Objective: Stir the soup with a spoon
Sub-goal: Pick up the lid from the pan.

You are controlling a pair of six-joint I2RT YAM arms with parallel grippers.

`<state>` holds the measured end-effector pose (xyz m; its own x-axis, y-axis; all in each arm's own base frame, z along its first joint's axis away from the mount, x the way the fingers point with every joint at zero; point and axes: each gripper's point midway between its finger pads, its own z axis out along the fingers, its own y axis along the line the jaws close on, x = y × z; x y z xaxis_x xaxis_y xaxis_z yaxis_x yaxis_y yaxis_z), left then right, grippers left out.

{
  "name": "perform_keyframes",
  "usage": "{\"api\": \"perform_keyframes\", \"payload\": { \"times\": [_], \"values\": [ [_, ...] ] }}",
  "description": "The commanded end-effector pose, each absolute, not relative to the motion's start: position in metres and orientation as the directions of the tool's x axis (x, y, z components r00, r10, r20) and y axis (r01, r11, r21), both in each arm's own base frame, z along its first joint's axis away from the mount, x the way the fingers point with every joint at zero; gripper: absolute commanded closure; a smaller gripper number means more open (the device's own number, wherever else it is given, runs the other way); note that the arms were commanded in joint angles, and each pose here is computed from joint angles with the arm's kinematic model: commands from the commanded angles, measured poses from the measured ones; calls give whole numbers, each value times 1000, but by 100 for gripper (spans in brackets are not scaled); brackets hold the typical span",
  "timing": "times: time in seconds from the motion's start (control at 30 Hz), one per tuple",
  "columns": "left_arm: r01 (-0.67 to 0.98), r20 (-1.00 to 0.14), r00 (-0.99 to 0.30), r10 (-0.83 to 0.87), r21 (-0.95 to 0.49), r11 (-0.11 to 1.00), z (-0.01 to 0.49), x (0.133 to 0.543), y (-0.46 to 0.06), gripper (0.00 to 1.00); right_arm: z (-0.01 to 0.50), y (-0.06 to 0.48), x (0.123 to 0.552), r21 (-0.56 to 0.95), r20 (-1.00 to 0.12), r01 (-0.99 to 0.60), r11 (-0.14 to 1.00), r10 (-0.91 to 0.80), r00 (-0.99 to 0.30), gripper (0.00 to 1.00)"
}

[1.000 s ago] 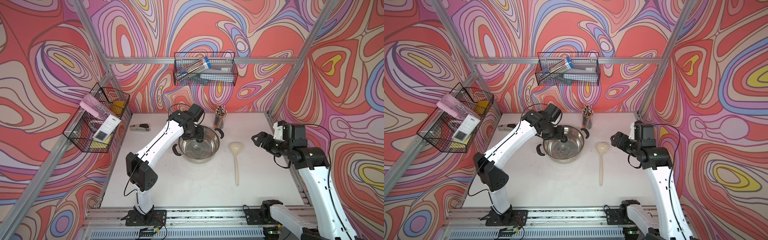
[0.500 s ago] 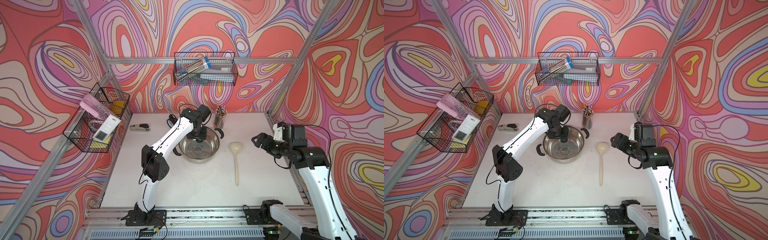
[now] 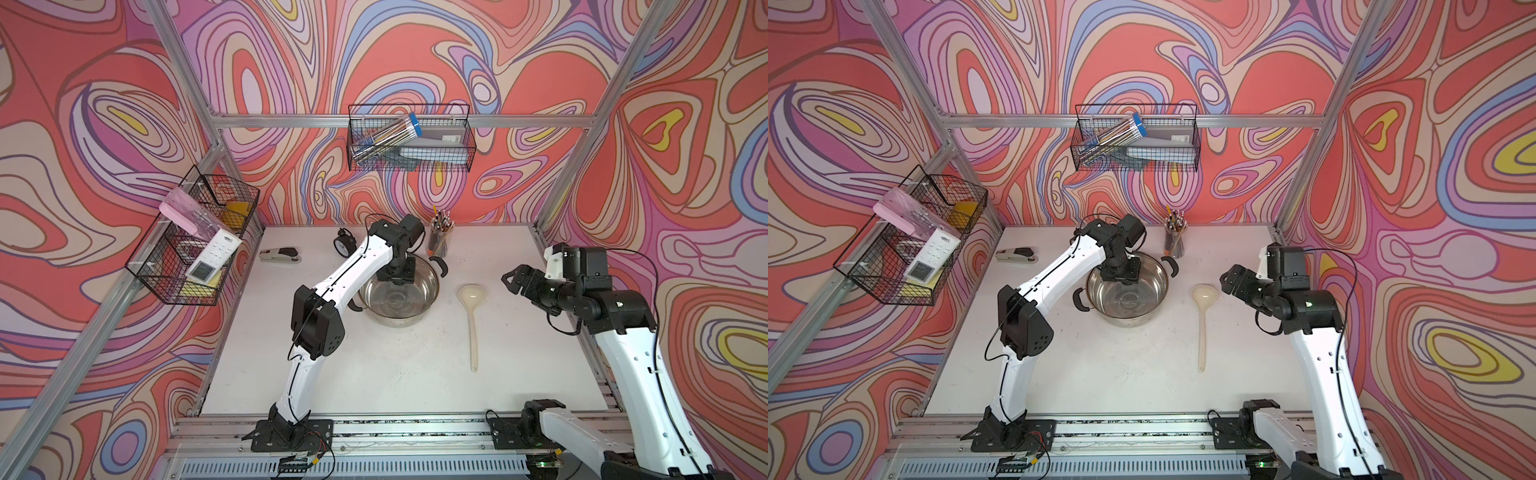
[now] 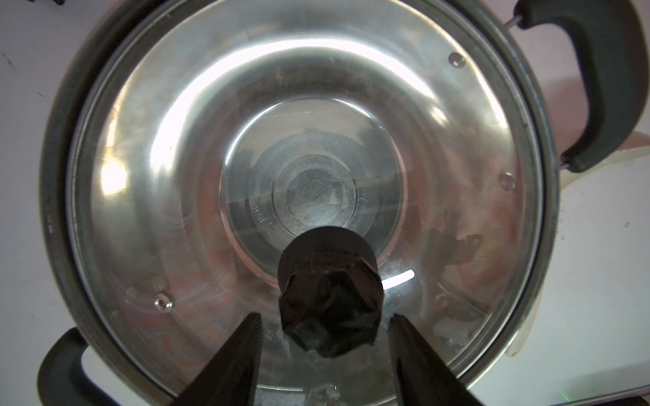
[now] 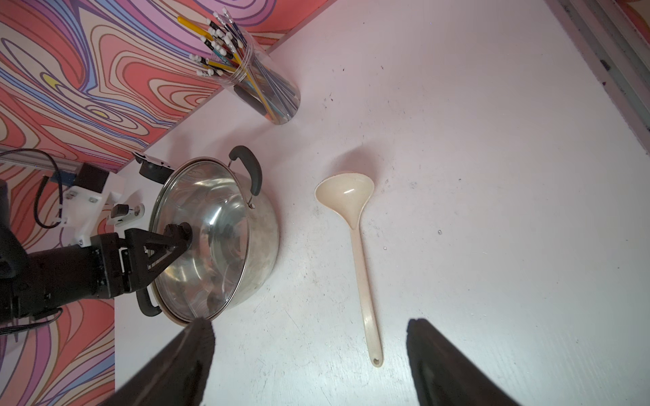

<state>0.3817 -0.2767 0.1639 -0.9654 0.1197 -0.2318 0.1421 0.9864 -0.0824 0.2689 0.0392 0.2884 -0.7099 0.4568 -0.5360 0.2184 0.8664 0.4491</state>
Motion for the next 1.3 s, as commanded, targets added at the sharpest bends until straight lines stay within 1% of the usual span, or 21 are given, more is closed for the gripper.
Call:
{"api": "perform_keyframes", "payload": {
  "times": [0.0,0.2,0.4,0.47,0.67,0.73,0.9,1.03,1.13,1.27],
  "values": [
    [147,-239,-964,121,-93,985,163,386,-283,42,288,42,268,453,-533,209,867,451,-716,12],
    [142,-232,-965,121,-74,987,158,388,-282,46,288,42,269,455,-532,209,866,452,-716,12],
    [146,-212,-969,129,-70,987,151,386,-282,54,290,41,268,452,-539,211,867,454,-709,12],
    [153,-219,-967,133,-75,985,152,387,-284,60,290,40,268,452,-539,215,866,457,-707,12],
    [168,-295,-946,135,-90,982,181,390,-282,85,293,40,268,457,-543,218,862,465,-699,12],
    [172,-330,-934,135,-86,981,197,390,-278,90,295,40,269,457,-548,217,863,465,-696,12],
    [159,-432,-894,117,-63,985,243,387,-258,92,299,41,274,461,-552,207,863,462,-695,12],
    [128,-487,-870,75,-78,989,274,384,-238,92,298,44,281,472,-546,200,859,463,-698,12],
    [86,-515,-857,28,-90,992,294,380,-214,93,297,46,286,488,-539,196,851,470,-699,12],
    [1,-539,-840,-63,-118,993,311,370,-166,94,300,51,295,512,-534,186,839,480,-696,12]
  ]
}}
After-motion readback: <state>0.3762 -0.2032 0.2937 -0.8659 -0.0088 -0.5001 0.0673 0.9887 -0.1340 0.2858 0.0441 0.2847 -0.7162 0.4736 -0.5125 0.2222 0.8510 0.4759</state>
